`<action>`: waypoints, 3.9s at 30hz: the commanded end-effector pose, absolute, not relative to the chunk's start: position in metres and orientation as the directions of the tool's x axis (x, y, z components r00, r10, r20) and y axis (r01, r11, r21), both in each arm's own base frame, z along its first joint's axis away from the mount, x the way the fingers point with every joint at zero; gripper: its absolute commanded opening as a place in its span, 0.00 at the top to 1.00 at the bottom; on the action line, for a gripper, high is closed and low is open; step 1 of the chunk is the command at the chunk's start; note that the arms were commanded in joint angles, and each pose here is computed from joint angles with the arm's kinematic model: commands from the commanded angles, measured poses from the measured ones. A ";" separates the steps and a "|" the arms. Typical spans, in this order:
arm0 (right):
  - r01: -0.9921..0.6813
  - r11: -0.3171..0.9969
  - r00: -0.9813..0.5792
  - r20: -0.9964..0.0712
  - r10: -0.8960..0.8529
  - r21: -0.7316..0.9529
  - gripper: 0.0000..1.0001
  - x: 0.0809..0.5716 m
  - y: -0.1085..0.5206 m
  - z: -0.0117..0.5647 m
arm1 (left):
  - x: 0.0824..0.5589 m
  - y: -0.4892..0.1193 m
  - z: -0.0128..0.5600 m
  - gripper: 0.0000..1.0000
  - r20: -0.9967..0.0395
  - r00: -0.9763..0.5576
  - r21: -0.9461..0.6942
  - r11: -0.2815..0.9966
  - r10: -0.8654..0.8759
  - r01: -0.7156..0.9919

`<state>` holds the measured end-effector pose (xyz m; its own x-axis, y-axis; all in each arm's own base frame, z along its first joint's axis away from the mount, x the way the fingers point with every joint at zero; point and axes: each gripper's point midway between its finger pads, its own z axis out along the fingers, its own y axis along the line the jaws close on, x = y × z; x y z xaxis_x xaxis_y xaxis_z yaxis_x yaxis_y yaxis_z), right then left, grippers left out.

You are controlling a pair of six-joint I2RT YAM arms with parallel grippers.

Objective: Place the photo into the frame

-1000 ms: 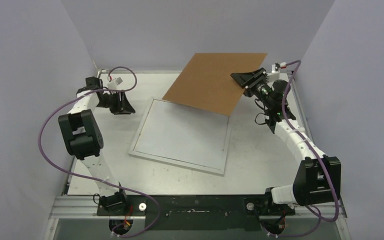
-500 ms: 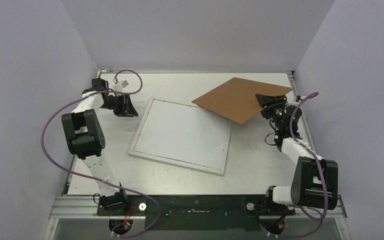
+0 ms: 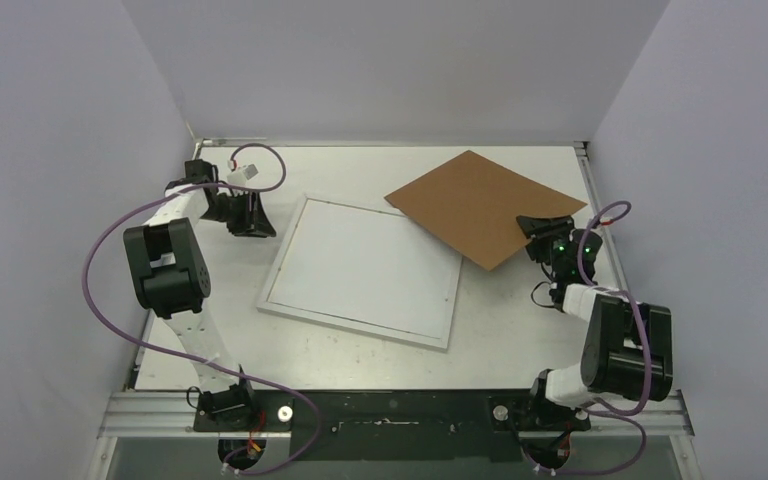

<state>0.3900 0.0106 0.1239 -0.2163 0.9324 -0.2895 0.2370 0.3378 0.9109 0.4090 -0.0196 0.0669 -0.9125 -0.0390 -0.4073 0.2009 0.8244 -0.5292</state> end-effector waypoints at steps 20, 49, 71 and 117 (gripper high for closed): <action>0.517 0.728 -0.503 -0.529 0.683 0.449 0.14 0.357 -0.012 0.058 | 0.406 -0.024 0.072 0.66 -0.421 -0.906 -0.540 0.810 -0.027 0.227; 0.198 0.979 -0.812 -0.551 0.190 0.046 0.24 0.250 0.167 0.060 | 0.401 -0.025 0.081 0.66 -0.438 -0.899 -0.523 0.817 -0.015 0.242; 0.204 0.961 -0.811 -0.518 0.272 0.185 0.54 0.258 0.169 0.042 | 0.400 -0.023 0.078 0.66 -0.429 -0.903 -0.522 0.822 -0.021 0.229; 0.152 0.975 -0.799 -0.560 0.219 0.164 0.61 0.253 0.160 0.063 | 0.400 -0.025 0.075 0.67 -0.413 -0.911 -0.524 0.824 -0.024 0.216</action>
